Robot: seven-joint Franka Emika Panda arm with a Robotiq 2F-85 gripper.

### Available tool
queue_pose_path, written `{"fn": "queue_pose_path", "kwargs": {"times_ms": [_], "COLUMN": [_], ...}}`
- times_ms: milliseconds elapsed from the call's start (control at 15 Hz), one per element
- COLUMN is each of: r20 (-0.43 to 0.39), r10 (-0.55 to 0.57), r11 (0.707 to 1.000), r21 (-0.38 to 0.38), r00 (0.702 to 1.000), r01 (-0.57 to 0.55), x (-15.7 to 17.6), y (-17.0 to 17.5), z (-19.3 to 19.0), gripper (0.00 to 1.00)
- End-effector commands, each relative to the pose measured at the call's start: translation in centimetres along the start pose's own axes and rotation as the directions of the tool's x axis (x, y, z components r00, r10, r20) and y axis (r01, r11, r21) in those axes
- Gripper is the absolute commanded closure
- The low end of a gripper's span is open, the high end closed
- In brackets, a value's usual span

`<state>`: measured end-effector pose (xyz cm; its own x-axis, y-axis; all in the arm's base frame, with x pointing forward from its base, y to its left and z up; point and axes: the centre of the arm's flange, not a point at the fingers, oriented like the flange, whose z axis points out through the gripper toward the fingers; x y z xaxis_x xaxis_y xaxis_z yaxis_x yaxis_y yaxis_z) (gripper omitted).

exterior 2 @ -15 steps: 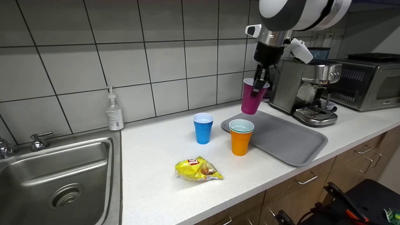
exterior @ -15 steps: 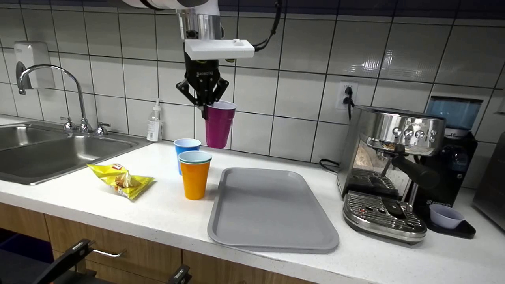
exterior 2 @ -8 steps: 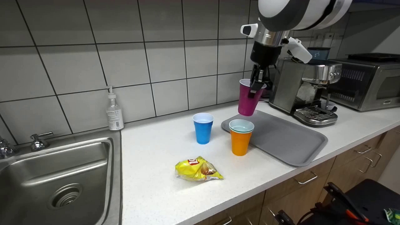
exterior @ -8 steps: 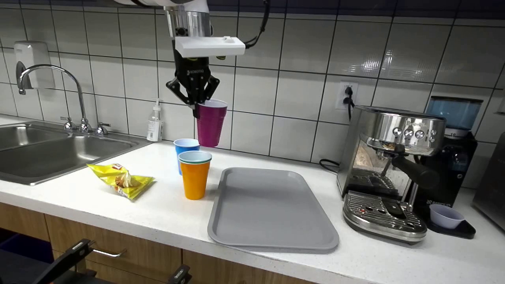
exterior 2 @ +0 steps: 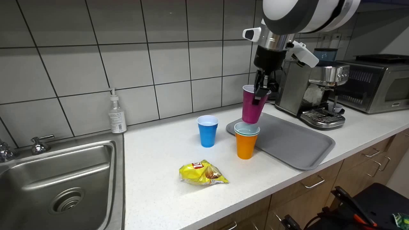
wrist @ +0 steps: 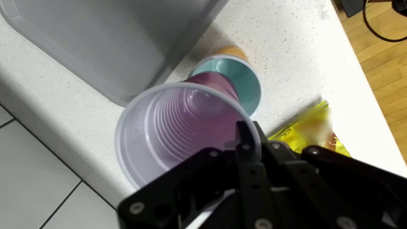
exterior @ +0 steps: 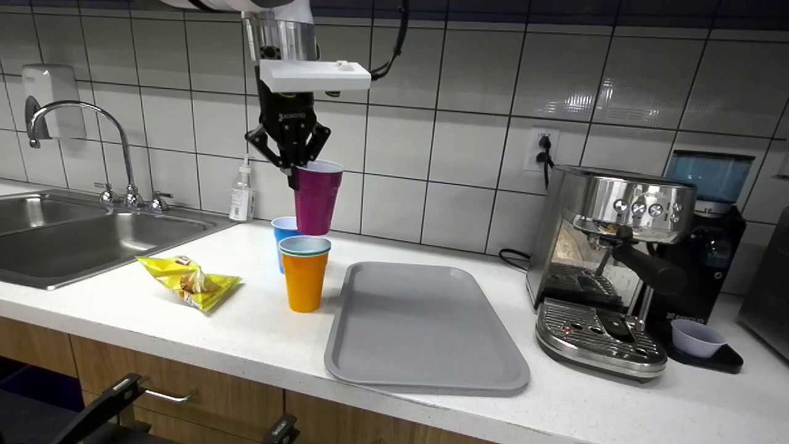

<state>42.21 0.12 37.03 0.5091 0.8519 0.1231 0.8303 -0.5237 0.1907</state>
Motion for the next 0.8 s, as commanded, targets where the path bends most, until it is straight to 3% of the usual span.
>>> {"fn": "queue_pose_path", "kwargs": {"times_ms": [0, 733], "r20": [0.017, 0.033], "r10": [-0.028, -0.033], "r11": [1.0, 0.999], "r21": [0.004, 0.022], "r00": [0.999, 0.999], "r01": [0.028, 0.032], "x": [-0.1, 0.1], "y": [-1.3, -2.2], "z": [-0.4, 1.6], "gripper": [0.99, 0.99]}}
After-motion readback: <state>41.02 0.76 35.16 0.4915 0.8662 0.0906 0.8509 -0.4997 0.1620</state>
